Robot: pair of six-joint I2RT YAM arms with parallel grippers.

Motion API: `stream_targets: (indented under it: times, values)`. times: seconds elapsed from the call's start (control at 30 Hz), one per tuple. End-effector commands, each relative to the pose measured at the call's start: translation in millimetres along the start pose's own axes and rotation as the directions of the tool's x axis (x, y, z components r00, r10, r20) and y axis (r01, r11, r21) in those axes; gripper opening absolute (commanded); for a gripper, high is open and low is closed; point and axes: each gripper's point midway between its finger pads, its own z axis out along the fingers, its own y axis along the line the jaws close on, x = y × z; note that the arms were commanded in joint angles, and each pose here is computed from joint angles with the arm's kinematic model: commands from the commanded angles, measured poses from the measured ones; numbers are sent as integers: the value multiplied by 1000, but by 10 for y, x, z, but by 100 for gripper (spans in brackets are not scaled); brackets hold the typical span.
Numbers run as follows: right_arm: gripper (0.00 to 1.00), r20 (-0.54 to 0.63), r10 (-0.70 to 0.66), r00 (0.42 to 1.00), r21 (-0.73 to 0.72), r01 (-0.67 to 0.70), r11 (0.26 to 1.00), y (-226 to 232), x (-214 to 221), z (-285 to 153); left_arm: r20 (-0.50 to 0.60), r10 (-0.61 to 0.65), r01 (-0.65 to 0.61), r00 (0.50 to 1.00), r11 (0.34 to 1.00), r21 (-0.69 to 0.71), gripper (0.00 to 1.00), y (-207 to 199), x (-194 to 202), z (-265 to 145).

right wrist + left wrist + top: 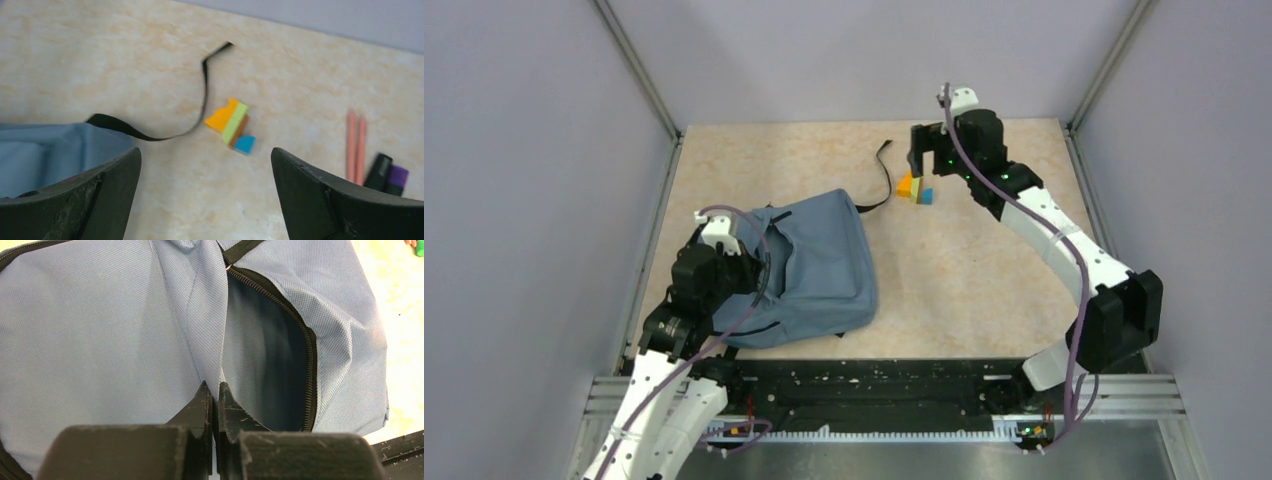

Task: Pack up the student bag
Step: Pick up the stationery from the center of the board.

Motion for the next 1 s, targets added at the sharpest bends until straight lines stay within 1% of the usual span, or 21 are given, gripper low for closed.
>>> stream_targets:
  times: [0.0, 0.13, 0.2, 0.27, 0.3, 0.33, 0.43, 0.6, 0.63, 0.77, 0.87, 0.97]
  values:
    - [99, 7, 40, 999, 56, -40, 998, -583, 98, 109, 145, 30, -33, 989, 999, 20, 0, -61, -385, -11]
    - [99, -45, 37, 998, 125, -31, 992, -1015, 353, 376, 146, 4, -7, 989, 1000, 22, 0, -87, -471, 19]
    - [99, -74, 3, 997, 158, 9, 987, -1129, 464, 510, 163, -9, 8, 987, 1000, 7, 0, -68, -531, 37]
    - [99, -106, -65, 992, 135, 79, 988, -1151, 577, 648, 189, -15, 23, 982, 999, -43, 0, 27, -600, 51]
    - [99, -127, -78, 989, 88, 90, 992, -1101, 647, 733, 196, -16, 32, 980, 996, -78, 0, 94, -628, 54]
    - [99, -167, -76, 983, 62, 88, 994, -1086, 778, 847, 201, -17, 40, 979, 993, -110, 0, 163, -638, 57]
    - [98, -204, -60, 977, 61, 74, 995, -1153, 920, 1061, 196, -26, 62, 980, 982, -178, 0, 323, -602, 79]
    - [95, -232, 67, 970, 175, -26, 984, -1762, 1116, 1204, 174, -51, 84, 983, 978, -189, 0, 361, -541, 136]
    - [93, -234, 86, 968, 190, -41, 981, -1889, 1141, 1228, 173, -54, 87, 983, 978, -190, 0, 365, -544, 143]
    - [80, -276, 131, 952, 229, -68, 971, -2319, 1377, 1388, 171, -50, 86, 984, 974, -210, 0, 419, -544, 148]
    - [75, -298, 132, 945, 261, -52, 964, -2560, 1488, 1463, 159, -48, 83, 986, 973, -216, 0, 437, -520, 157]
    - [66, -330, 118, 937, 290, -18, 957, -2705, 1572, 1511, 162, -46, 79, 986, 976, -205, 0, 421, -540, 153]
